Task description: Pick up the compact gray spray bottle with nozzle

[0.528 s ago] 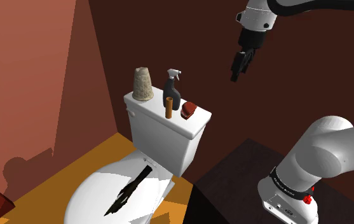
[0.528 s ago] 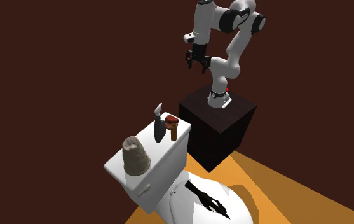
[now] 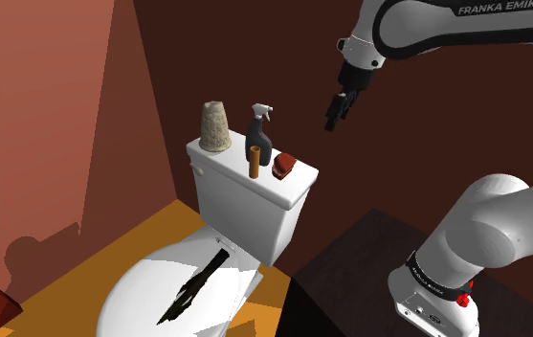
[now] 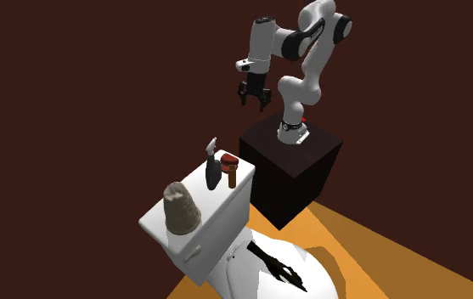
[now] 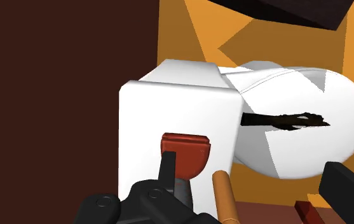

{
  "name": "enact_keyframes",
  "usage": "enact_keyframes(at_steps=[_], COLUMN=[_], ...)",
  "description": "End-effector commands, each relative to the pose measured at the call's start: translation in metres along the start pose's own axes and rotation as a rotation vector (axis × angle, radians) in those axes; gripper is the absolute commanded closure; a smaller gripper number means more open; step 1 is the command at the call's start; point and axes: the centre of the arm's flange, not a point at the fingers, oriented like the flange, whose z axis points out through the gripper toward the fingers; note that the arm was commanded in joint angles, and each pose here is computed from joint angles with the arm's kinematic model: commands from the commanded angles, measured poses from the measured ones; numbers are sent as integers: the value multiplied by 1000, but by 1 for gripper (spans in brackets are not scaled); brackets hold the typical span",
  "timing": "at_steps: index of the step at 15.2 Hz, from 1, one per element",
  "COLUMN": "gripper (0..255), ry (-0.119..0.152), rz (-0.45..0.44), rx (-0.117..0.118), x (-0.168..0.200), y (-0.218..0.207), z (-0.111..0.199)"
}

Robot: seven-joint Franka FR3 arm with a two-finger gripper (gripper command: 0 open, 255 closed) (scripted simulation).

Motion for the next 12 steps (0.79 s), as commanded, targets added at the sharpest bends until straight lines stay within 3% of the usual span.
enact_keyframes(at_steps=[1, 12], gripper=[0, 0], ry=[43, 253], rz=[-18, -116], rx=[7, 51], x=[14, 98], y=[6, 31], z=[20, 112])
